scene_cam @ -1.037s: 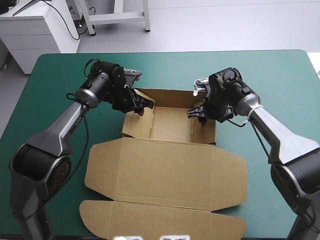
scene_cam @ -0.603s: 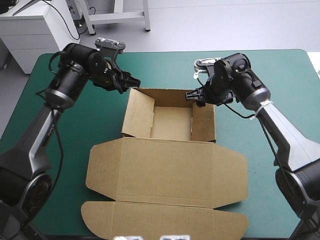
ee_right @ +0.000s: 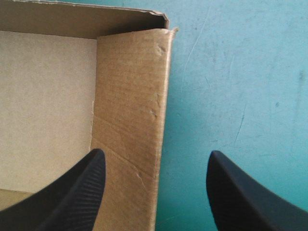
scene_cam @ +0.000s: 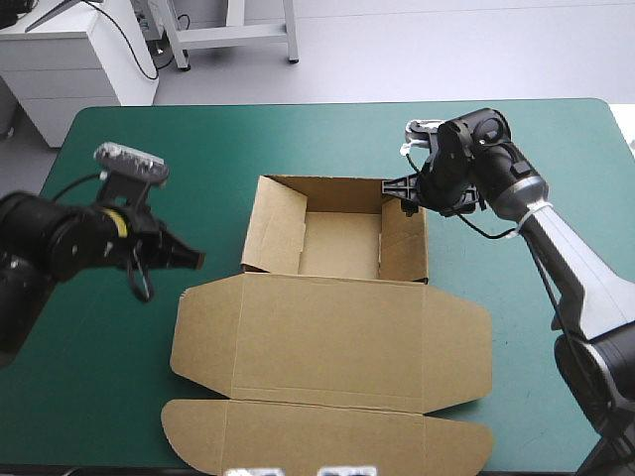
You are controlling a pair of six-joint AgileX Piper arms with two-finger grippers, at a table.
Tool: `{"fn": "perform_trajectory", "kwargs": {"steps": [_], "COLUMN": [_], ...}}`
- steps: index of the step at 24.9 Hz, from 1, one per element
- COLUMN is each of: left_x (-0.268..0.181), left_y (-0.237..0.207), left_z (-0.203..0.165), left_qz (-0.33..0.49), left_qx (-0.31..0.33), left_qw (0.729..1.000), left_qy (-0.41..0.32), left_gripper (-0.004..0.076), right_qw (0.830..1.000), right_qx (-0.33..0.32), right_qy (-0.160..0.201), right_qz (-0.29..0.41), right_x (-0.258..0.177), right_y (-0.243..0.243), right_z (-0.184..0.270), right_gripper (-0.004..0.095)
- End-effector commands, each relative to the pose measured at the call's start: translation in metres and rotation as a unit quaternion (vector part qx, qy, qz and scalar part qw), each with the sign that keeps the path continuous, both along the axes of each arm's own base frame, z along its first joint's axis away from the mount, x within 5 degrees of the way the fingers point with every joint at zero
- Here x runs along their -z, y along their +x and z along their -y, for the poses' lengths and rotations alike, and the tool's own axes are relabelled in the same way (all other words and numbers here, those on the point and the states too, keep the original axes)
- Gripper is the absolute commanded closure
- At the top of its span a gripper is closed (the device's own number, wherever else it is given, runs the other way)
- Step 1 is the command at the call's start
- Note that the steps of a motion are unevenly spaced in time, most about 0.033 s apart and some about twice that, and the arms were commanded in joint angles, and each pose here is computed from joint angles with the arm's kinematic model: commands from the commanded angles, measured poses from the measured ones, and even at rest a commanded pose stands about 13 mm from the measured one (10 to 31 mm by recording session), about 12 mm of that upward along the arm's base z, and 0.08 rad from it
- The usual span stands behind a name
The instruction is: Fold the box
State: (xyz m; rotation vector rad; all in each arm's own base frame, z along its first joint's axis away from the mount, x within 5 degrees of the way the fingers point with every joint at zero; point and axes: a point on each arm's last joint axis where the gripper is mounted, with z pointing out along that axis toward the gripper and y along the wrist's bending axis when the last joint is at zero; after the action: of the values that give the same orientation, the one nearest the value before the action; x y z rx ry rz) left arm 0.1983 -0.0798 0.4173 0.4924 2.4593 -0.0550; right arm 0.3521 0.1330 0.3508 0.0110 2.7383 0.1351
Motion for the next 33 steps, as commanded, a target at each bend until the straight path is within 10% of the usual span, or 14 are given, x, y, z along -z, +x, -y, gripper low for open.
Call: {"fn": "perform_trajectory", "kwargs": {"steps": [1, 8, 15, 22, 33], "left_x": [0.014, 0.118, 0.144, 0.142, 0.142], "left_y": [-0.036, -0.130, -0.163, -0.168, -0.168], "left_z": [-0.011, -0.043, -0.053, -0.056, -0.055], "left_qz": [0.030, 0.014, 0.041, 0.060, 0.057], "left_qx": [0.008, 0.021, 0.034, 0.035, 0.036], "left_qw": [0.999, 0.995, 0.990, 0.988, 0.987], "left_qy": [-0.038, -0.096, -0.134, -0.138, -0.143], "left_gripper": [0.0732, 0.0732, 0.0732, 0.0732, 0.0732], "right_qw": [1.000, 0.999, 0.998, 0.998, 0.984], "right_qx": [-0.003, -0.007, -0.025, -0.007, 0.160], "right_qy": [0.014, 0.005, -0.017, -0.055, -0.063], "right_qz": [0.020, -0.045, -0.052, -0.010, 0.042], "right_x": [-0.019, 0.030, 0.041, 0.023, -0.026], "right_y": [-0.008, 0.018, 0.024, 0.030, 0.023], "right_z": [0.004, -0.008, -0.009, 0.010, 0.172], "right_gripper": [0.0346, 0.0348, 0.0927, 0.0926, 0.0926]}}
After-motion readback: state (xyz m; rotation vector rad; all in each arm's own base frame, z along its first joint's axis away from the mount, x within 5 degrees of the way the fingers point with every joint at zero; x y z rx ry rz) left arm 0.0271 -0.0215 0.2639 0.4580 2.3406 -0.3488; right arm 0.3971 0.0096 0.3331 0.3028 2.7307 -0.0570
